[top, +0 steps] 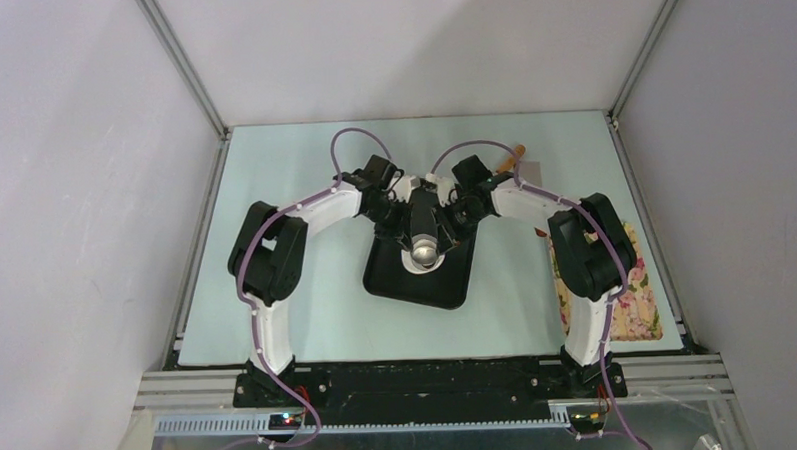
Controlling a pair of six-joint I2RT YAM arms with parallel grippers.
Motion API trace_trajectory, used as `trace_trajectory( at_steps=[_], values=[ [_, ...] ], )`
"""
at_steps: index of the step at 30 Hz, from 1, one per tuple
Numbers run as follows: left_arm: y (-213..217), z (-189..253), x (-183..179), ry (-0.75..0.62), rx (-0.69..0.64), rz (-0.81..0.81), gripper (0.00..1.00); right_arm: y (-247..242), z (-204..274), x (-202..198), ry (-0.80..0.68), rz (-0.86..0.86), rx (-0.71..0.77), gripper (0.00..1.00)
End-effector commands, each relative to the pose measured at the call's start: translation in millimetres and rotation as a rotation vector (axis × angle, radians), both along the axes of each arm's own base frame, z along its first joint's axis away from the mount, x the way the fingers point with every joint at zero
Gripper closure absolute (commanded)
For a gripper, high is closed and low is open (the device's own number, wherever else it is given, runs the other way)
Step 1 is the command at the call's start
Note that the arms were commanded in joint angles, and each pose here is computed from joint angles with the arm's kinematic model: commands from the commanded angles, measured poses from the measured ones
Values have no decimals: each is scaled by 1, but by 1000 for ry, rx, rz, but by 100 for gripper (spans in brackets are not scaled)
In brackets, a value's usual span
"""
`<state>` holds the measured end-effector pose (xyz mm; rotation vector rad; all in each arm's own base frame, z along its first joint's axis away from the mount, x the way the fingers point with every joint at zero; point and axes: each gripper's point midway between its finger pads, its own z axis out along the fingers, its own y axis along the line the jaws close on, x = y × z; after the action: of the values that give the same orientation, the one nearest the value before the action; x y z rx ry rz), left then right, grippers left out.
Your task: Roll out the dumpling wrappers from the dough
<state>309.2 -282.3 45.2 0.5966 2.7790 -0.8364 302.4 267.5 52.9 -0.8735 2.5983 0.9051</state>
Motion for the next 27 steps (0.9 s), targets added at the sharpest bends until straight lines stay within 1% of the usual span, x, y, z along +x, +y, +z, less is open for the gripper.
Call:
trace_trajectory(
  at_steps=[1,8,13,15,18,24,27],
  values=[
    [1,-14,-4,0,31,-27,86,10,6,5,-11,16,34,81],
    [2,-16,-4,2,38,-26,91,7,-2,6,-11,9,-1,93],
    [2,-19,-6,9,42,-25,92,4,-10,5,10,0,-20,96],
    [3,-20,-7,16,44,-25,92,6,-8,4,19,-1,-2,95],
    [4,-22,-7,18,49,-22,92,11,5,5,21,-1,47,89],
    [4,-18,-6,7,47,-19,92,6,26,14,7,-30,100,79],
    [4,-16,-5,1,45,-18,92,7,26,14,27,-31,101,78]
  ],
)
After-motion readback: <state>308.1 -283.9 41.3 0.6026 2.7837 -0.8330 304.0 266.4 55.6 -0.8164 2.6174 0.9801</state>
